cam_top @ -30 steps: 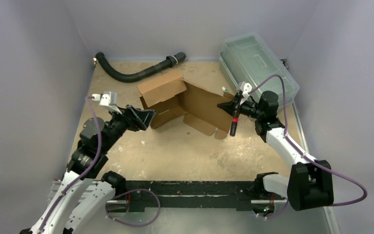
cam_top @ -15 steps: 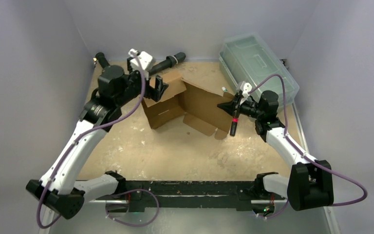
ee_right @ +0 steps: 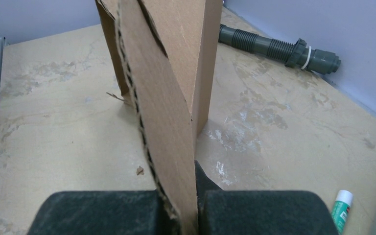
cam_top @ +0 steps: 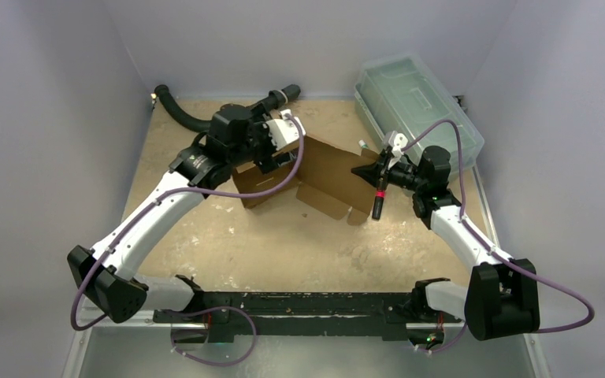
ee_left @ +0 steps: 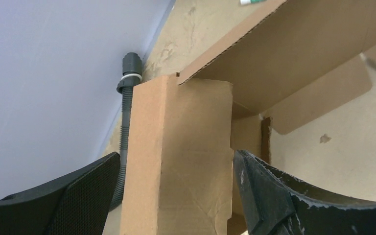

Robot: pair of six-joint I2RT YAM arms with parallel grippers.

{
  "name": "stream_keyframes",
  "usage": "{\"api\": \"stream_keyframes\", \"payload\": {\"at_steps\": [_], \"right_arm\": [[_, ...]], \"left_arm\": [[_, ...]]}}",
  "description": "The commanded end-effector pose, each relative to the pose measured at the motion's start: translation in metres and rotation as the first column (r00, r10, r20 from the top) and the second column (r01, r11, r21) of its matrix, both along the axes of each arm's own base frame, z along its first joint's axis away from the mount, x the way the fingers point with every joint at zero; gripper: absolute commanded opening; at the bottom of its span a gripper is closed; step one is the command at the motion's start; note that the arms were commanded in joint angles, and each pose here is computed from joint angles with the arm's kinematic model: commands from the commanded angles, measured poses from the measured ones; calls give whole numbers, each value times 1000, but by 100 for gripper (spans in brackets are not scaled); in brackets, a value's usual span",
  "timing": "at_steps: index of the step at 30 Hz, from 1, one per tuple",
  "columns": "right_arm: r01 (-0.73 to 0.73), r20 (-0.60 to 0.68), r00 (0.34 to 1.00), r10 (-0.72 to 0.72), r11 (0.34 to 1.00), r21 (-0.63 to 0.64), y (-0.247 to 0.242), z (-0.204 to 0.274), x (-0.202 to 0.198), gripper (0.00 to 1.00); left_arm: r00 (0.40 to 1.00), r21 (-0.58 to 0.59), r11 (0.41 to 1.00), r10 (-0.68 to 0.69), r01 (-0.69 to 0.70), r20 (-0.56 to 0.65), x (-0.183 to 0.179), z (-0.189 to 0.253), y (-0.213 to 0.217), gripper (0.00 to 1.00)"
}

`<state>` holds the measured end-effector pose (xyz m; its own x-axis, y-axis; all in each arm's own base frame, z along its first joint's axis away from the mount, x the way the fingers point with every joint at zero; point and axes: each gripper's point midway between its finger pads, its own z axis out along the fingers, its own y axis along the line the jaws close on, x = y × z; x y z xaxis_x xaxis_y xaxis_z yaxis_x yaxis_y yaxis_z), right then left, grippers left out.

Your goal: Fold the paper box

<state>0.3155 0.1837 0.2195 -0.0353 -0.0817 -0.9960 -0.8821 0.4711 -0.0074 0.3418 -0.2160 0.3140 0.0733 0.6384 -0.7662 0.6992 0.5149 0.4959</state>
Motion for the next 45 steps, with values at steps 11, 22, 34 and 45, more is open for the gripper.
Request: {"api": "stream_keyframes", "payload": {"at_steps": [11,22,34,45], "right_arm": [[-33,50,998,33,999,7,5,20,-1,0],[-34,55,998,33,999,9,5,22,-2,0],[-40,52,998,39,999,11,5,22,-3,0],[-61,45,997,60,998,21,7,21,-5,0]], "left_arm": [[971,251,955,103,-157,218,30,-3,20,85],[985,284,949,98,-135,140,32,-33,15,84],[953,321,912,180,-255,244,41,-32,37,64],[930,301,909,193,-289,312,41,-31,44,52]]}}
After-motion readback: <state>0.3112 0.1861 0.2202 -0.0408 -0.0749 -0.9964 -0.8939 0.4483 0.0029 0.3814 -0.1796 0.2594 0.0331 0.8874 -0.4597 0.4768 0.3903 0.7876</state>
